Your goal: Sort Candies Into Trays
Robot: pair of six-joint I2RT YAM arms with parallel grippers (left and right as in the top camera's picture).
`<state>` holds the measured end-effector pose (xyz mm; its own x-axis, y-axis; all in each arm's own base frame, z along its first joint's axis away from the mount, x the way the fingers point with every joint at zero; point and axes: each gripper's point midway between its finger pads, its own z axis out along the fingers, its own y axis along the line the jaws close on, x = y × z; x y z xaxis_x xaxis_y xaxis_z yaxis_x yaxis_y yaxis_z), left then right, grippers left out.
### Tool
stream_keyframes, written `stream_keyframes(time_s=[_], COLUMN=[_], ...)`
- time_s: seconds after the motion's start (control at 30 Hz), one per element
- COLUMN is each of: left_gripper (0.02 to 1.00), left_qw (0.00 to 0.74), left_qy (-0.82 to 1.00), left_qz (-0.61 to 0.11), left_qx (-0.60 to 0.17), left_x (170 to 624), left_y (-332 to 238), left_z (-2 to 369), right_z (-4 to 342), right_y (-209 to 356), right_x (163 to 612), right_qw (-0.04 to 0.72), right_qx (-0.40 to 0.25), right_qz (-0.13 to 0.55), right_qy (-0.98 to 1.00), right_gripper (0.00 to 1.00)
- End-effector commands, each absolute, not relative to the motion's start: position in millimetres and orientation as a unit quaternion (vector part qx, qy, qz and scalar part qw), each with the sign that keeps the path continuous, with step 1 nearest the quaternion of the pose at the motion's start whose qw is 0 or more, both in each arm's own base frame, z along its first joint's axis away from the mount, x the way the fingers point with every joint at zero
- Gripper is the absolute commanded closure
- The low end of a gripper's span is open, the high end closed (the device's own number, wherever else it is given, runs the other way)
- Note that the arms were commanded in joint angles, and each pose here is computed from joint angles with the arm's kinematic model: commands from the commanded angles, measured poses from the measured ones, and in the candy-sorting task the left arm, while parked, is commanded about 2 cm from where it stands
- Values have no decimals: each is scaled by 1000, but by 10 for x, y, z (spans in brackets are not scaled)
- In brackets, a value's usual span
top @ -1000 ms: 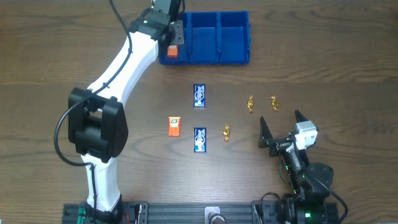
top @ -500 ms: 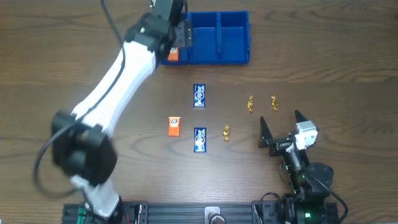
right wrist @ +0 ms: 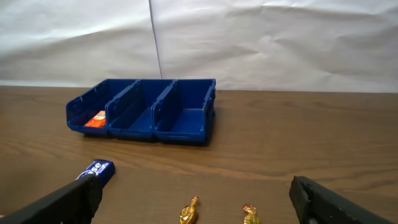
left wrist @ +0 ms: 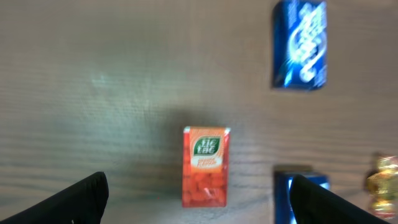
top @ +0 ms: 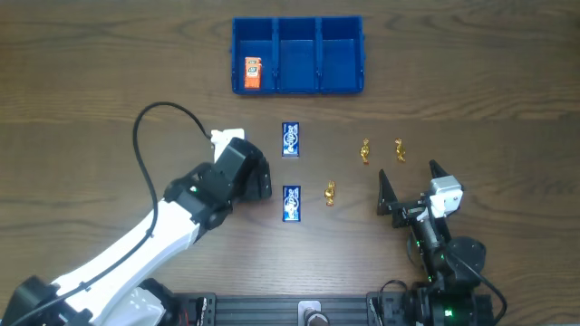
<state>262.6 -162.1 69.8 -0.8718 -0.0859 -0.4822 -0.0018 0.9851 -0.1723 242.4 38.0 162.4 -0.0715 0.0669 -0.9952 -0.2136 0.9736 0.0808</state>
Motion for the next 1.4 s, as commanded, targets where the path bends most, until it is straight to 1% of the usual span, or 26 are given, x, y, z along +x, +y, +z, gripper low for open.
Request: stream_keyframes(time_s=[0.03,0.2,0.43,0.5,0.53,0.73,0.87,1.0,1.07,1.2,1.27,1.33,1.4], left_gripper=[84,91,99,106,121,130,233,402,518,673,720,735,737], left_qw=[226,198,178,176,169,166,165,163,164,165,165,176,205], left_qy=[969,976,981,983,985,986,986,986,986,986,986,984,978], left_qz=[-89,-80,-66,-50,-25,-18,-9,-6,-6,-7,-7,-9,-15], left_qx=[-42,-40,-24,-17,-11,-14,-18,-21,-23,-27,-27,-31,-35], left_x=[2614,2605,2556,2562,2570,2591,2585,2581,2585,2587,2590,2630,2749], left_y=[-1688,-1728,-1831,-1845,-1843,-1862,-1830,-1819,-1816,-1818,-1819,-1813,-1832], left_z=[451,201,5,-33,-35,-26,-52,-72,-70,-69,-64,-7,183], right_z=[1625,1625,1625,1625,1625,1625,1625,1625,1625,1625,1625,1625,1625], right_y=[407,407,407,407,407,407,407,406,407,407,407,406,407], right_x=[2416,2416,2416,2416,2416,2416,2416,2416,2416,2416,2416,2416,2416], right_qw=[679,679,679,679,679,679,679,679,679,679,679,679,679], right_qx=[-53,-53,-53,-53,-53,-53,-53,-52,-53,-53,-53,-53,-53], right_qz=[111,111,111,111,111,111,111,111,111,111,111,111,111], right_qy=[724,724,724,724,724,724,724,724,724,724,724,724,724], right_gripper=[3,3,3,3,3,3,3,3,3,3,3,3,3])
